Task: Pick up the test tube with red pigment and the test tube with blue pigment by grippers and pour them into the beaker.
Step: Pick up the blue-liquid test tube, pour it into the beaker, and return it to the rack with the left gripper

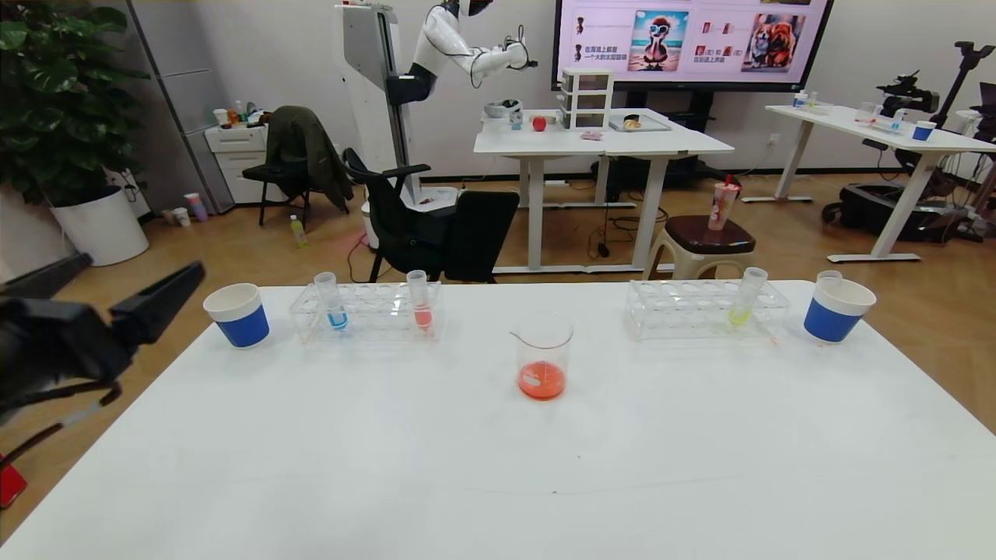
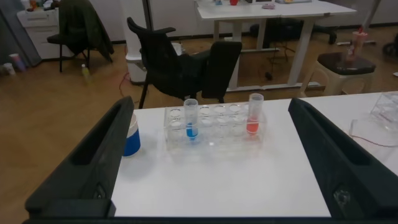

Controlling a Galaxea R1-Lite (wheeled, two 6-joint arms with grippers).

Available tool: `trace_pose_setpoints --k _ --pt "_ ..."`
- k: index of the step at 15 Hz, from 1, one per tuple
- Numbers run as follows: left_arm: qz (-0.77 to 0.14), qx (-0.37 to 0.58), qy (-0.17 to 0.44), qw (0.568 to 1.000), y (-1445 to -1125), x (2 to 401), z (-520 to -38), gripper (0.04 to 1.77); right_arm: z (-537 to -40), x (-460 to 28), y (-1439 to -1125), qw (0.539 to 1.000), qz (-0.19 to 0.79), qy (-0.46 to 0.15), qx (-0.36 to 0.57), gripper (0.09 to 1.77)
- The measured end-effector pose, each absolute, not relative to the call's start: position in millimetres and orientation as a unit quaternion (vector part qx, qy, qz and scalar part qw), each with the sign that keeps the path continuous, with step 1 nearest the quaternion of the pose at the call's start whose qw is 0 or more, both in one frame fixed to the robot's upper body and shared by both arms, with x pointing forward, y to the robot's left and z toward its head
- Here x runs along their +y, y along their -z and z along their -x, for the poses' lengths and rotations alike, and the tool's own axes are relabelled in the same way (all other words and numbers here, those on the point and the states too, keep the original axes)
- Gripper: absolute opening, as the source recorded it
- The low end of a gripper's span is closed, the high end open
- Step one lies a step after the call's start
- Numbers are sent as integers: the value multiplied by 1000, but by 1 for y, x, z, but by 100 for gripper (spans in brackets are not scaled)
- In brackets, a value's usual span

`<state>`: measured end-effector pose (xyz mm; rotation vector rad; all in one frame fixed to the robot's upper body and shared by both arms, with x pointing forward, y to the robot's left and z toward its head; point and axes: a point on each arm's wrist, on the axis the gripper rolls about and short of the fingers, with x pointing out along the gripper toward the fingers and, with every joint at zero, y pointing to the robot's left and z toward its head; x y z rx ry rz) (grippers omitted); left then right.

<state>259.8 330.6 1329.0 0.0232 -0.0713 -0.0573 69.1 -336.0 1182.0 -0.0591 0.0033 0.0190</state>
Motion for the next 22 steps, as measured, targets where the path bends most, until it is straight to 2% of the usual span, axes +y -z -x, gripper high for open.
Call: trace_pose_setpoints --k 2,6,11,17,22 --pt "-8 -23 26 999 -1312 330 -299 173 -69 -336 -1182 1000 30 -10 2 174" --pt "-6 -6 8 1000 -1258 329 -367 173 -69 -336 -1182 1000 30 -10 2 174" --pt "7 35 -2 999 -1187 326 -412 173 -69 -336 -1182 1000 30 -10 1 174" --pt "10 25 -4 1000 -1170 325 -449 173 -69 -336 -1182 1000 29 -10 2 174" --pt "9 -20 -19 1000 -1164 325 -494 173 -69 -336 -1182 1000 30 -10 1 174"
